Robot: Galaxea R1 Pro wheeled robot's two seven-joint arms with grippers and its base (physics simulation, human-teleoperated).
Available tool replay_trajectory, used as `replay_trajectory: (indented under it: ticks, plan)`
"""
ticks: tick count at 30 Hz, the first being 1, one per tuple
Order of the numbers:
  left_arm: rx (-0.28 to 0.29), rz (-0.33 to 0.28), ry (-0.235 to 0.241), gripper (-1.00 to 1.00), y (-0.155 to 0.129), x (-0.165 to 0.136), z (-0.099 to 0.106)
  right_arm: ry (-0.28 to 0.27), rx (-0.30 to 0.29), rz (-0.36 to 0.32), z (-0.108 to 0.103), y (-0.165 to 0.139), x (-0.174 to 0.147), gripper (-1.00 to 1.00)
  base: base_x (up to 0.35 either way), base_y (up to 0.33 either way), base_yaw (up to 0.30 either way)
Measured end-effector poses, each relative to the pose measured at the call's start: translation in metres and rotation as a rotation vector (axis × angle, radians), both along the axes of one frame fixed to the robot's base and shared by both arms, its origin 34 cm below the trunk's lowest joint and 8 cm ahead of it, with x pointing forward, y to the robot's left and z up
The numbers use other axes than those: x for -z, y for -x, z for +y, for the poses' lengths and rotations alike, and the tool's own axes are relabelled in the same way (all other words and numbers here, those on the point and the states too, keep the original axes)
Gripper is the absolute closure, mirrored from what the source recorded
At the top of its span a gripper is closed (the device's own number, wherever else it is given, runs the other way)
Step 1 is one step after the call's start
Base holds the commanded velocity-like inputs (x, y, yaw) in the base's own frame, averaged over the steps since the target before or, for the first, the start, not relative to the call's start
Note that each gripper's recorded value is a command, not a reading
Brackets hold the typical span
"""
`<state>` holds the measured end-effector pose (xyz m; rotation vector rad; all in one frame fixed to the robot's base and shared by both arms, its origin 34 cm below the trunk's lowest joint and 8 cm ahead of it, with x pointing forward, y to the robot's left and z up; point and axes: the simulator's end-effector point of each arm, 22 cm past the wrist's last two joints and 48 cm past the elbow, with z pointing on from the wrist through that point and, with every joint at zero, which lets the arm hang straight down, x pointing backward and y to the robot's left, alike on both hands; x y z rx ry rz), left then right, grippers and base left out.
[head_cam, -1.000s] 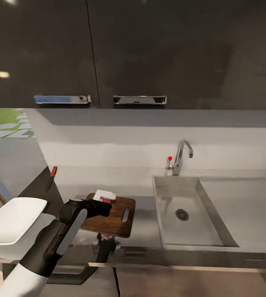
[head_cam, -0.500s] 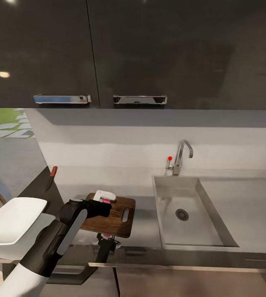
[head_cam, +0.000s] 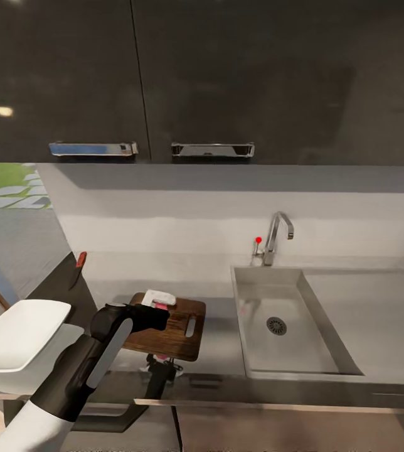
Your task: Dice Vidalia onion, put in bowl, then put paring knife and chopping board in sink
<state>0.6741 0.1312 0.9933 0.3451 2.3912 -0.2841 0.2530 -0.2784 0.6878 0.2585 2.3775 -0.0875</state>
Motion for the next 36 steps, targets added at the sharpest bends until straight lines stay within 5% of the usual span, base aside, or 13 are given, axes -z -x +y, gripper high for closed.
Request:
replay_trajectory:
  ticks: [36]
  plan:
    - [-0.001, 0.045, -0.004, 1.00, 0.002, 0.024, 0.001, 0.000, 0.000, 0.033, 0.000, 0.011, 0.005, -1.00, 0.012, 0.030, 0.000]
